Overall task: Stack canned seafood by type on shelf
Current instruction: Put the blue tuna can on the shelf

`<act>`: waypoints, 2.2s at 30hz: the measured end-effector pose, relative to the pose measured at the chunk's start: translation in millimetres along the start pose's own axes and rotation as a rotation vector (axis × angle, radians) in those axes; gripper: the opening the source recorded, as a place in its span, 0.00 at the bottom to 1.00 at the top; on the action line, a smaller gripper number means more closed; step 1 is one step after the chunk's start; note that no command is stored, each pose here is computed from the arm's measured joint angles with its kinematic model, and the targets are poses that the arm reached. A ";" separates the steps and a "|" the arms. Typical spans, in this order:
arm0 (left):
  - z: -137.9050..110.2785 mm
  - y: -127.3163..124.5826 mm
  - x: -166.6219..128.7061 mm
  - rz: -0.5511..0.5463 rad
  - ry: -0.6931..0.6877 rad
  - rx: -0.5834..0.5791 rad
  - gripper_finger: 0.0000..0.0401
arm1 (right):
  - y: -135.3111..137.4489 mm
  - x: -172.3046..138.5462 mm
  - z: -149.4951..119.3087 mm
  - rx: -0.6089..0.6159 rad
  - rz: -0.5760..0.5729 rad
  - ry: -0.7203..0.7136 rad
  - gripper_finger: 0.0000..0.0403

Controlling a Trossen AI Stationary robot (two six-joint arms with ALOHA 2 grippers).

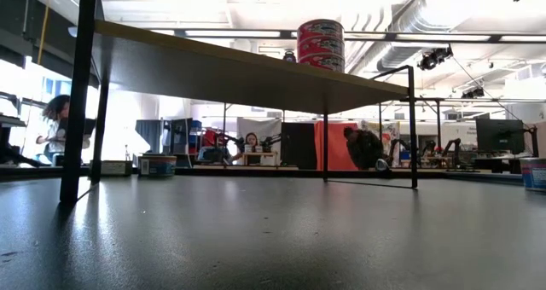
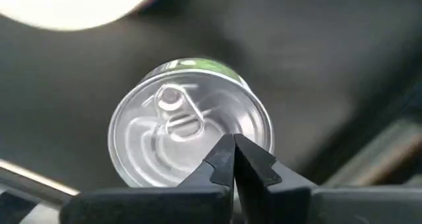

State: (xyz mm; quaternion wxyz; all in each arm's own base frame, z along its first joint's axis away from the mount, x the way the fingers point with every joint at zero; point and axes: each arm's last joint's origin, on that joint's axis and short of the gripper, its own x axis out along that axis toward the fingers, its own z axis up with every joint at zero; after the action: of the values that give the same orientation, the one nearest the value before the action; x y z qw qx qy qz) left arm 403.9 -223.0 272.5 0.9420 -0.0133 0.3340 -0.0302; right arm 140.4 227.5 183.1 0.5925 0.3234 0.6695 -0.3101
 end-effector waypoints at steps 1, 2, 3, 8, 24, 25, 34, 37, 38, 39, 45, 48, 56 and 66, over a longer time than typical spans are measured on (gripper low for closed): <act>-0.1 -0.1 0.0 0.000 0.000 0.000 0.00 | -2.8 -4.4 1.3 0.006 0.000 -0.001 0.00; -0.1 -0.1 0.0 0.000 0.000 0.000 0.00 | -4.9 -9.0 2.4 0.016 0.008 0.001 0.00; -0.2 -0.5 -0.2 -0.001 0.000 0.000 0.00 | -7.4 -13.6 3.6 0.023 0.022 -0.010 0.00; -1.4 -3.8 -1.2 -0.024 0.007 0.008 0.00 | -12.7 -38.8 15.2 0.082 0.185 -0.116 0.00; -41.3 -19.3 27.5 -0.229 -0.212 -0.185 0.00 | 26.8 -6.5 63.2 0.029 0.150 -0.220 0.00; -42.6 -20.0 27.4 -0.227 -0.204 -0.181 0.00 | 29.5 -4.3 64.7 0.024 0.147 -0.220 0.00; -57.9 -27.8 24.8 -0.156 -0.113 -0.131 0.00 | 61.8 6.2 85.1 0.082 0.357 -0.334 0.00; -66.2 -29.7 23.4 -0.098 -0.067 -0.101 0.00 | 72.0 7.5 98.0 0.096 0.427 -0.379 0.00; -68.5 -30.3 22.9 -0.082 -0.055 -0.092 0.00 | 76.2 8.6 103.0 0.093 0.450 -0.390 0.00; -70.4 -30.4 22.5 -0.064 -0.046 -0.086 0.00 | 80.1 9.5 108.4 0.089 0.473 -0.397 0.00; -76.3 -28.7 21.9 0.002 -0.012 -0.091 0.00 | 101.7 11.9 132.1 0.026 0.631 -0.446 0.00; -77.0 -28.1 22.0 0.010 -0.006 -0.087 0.00 | 102.1 3.9 135.3 0.000 0.670 -0.457 0.00; -88.8 -23.1 23.3 0.150 0.043 -0.067 0.00 | 80.4 -23.2 112.1 -0.036 0.628 -0.445 0.00; -114.4 -17.4 54.2 0.255 0.094 -0.035 0.00 | 80.6 -0.1 107.5 0.088 0.537 -0.374 0.00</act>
State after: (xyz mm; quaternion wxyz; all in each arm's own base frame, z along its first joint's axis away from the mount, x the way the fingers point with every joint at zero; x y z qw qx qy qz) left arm 373.0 -244.5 150.3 0.9211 0.0143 0.3774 0.0950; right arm 268.7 189.9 169.3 0.7510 0.4512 0.4261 -0.2256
